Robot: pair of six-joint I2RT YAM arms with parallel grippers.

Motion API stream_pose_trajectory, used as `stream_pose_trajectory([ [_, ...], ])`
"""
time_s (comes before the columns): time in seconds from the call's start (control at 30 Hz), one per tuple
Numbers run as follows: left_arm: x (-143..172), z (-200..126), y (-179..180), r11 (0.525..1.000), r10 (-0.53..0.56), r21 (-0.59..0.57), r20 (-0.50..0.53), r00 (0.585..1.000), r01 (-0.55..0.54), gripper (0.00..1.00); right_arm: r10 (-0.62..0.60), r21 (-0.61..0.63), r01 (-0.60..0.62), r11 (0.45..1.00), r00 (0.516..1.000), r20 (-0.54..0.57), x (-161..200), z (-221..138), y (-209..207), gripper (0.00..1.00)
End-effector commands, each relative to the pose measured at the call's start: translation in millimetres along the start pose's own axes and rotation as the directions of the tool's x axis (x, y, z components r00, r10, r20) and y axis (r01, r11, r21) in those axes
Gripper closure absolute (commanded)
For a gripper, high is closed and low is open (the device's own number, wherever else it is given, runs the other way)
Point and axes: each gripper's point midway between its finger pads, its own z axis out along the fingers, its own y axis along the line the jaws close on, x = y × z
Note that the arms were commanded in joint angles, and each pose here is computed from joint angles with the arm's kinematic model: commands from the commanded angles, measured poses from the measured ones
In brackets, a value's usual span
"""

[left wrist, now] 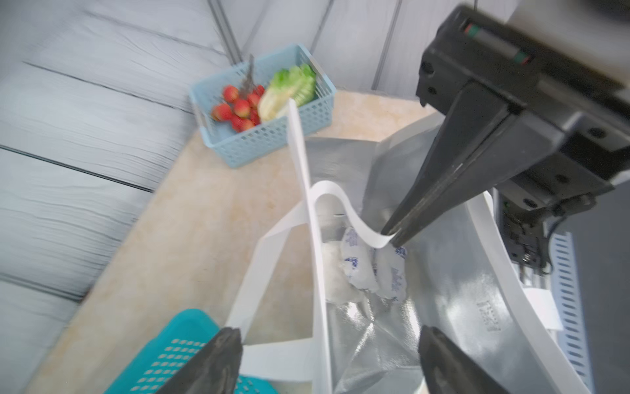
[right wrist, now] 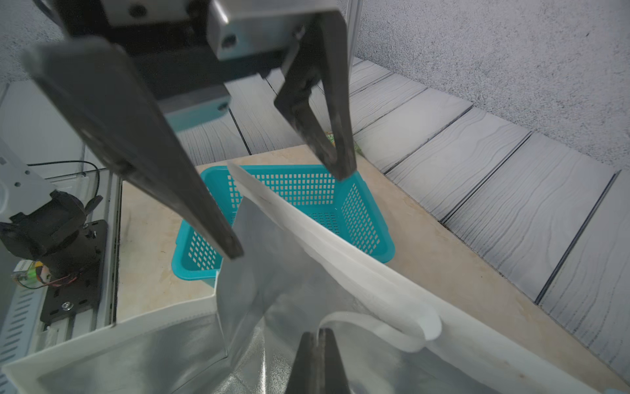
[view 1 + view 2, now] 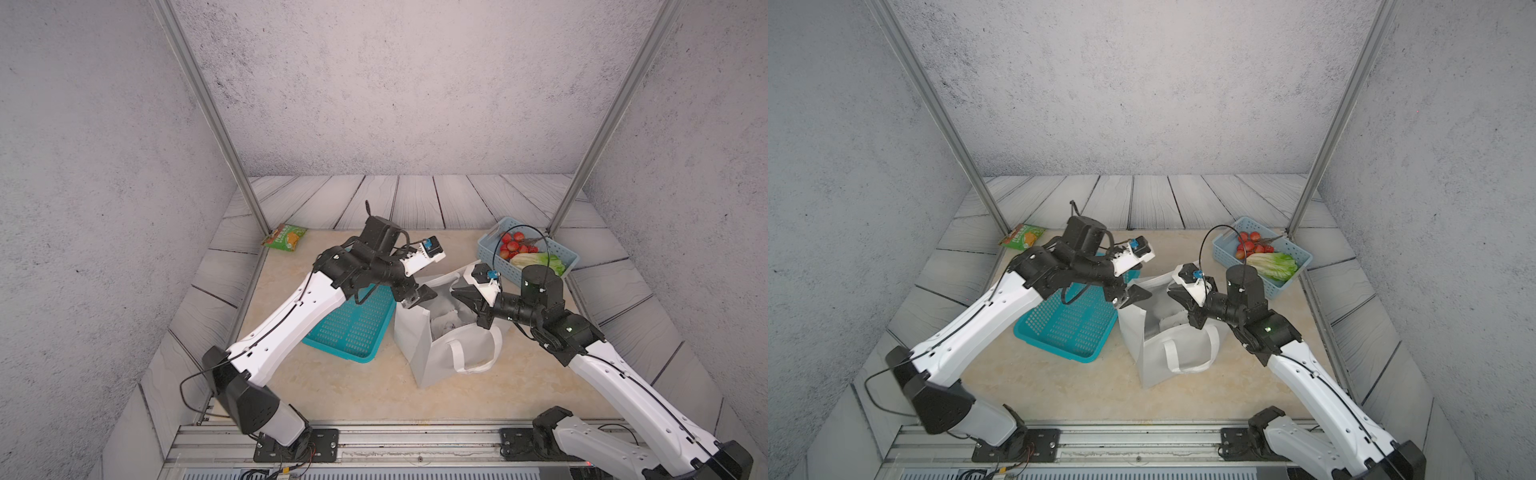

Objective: Place the ice pack in the delivery bag
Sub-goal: Tear off the adhesive seal from the delivery bag, then place the adhesive seal at the center of the board.

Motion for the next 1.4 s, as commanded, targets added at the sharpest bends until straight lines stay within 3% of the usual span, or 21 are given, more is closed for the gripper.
stream_pose_trajectory([
  [0.0,-29,-63,29,0.961,0.015,-0.274,0.203,0.979,0.042,0.06,0.018,-0.071,-0.016,0.997,0.999,0.032,-18,4,17,1.0],
  [0.07,-29,-98,49,0.892,0.015,-0.439,0.265,0.964,0.107,0.05,0.01,-0.125,-0.006,0.992,0.999,0.03,-26,17,33,1.0],
  [0.2,-27,-185,75,0.658,0.075,-0.718,0.361,0.93,0.226,0.06,-0.042,-0.253,0.049,0.966,0.999,0.033,-54,52,81,1.0],
  [0.27,-29,-228,74,0.558,0.135,-0.783,0.413,0.901,0.275,0.06,-0.079,-0.32,0.092,0.943,0.995,0.054,-75,72,114,1.0],
  [0.33,-32,-262,68,0.494,0.197,-0.815,0.444,0.874,0.303,0.08,-0.108,-0.403,0.134,0.905,0.99,0.088,-102,94,150,1.0],
  [0.43,-39,-308,55,0.431,0.269,-0.836,0.479,0.836,0.34,0.09,-0.168,-0.519,0.246,0.819,0.967,0.192,-154,111,210,1.0],
  [0.5,-43,-332,47,0.409,0.308,-0.842,0.49,0.815,0.352,0.09,-0.202,-0.533,0.304,0.79,0.949,0.243,-182,114,228,1.0],
  [0.53,-45,-342,43,0.402,0.321,-0.843,0.495,0.807,0.357,0.09,-0.208,-0.506,0.321,0.801,0.941,0.267,-196,109,225,1.0],
  [0.6,-47,-360,35,0.392,0.341,-0.845,0.501,0.795,0.364,0.1,-0.237,-0.354,0.322,0.878,0.935,0.264,-211,103,194,1.0],
  [0.67,-46,-372,29,0.386,0.351,-0.846,0.504,0.789,0.369,0.11,-0.271,-0.158,0.313,0.937,0.933,0.237,-211,86,143,1.0],
  [0.77,-44,-371,27,0.392,0.348,-0.846,0.5,0.793,0.362,0.11,-0.177,0.154,0.148,0.977,0.964,0.2,-191,34,36,1.0],
  [0.8,-42,-365,28,0.402,0.341,-0.844,0.499,0.797,0.356,0.11,-0.118,0.266,0.061,0.962,0.972,0.204,-180,9,2,1.0],
  [0.83,-42,-355,30,0.422,0.333,-0.838,0.498,0.801,0.346,0.1,-0.087,0.408,0.002,0.913,0.978,0.19,-165,-18,-34,1.0],
  [0.9,-44,-326,34,0.492,0.297,-0.809,0.502,0.812,0.321,0.09,-0.012,0.669,-0.041,0.742,0.997,0.074,-118,-73,-89,1.0],
  [0.97,-46,-285,40,0.584,0.234,-0.756,0.504,0.831,0.294,0.09,0.148,0.872,-0.064,0.485,0.989,-0.01,-60,-137,-132,1.0],
  [1.03,-45,-236,46,0.68,0.148,-0.681,0.492,0.858,0.273,0.08,0.333,0.949,-0.098,0.3,0.943,-0.008,3,-184,-149,1.0],
  [1.07,-44,-215,49,0.713,0.107,-0.644,0.488,0.866,0.275,0.08,0.424,0.958,-0.131,0.256,0.906,0.011,35,-195,-151,1.0],
  [1.17,-40,-140,56,0.822,-0.042,-0.501,0.421,0.906,0.271,0.08,0.658,0.97,-0.183,0.158,0.753,0.035,135,-199,-144,1.0],
  [1.3,-37,-87,63,0.872,-0.192,-0.38,0.312,0.93,0.308,0.07,0.804,0.979,-0.187,0.08,0.593,0.047,213,-188,-121,0.98],
  [1.33,-33,-73,64,0.879,-0.23,-0.353,0.276,0.933,0.321,0.07,0.822,0.981,-0.188,0.052,0.566,0.065,224,-188,-117,0.88],
  [1.37,-30,-62,66,0.881,-0.261,-0.334,0.248,0.933,0.335,0.07,0.831,0.982,-0.187,0.037,0.552,0.074,230,-190,-113,0.68],
])
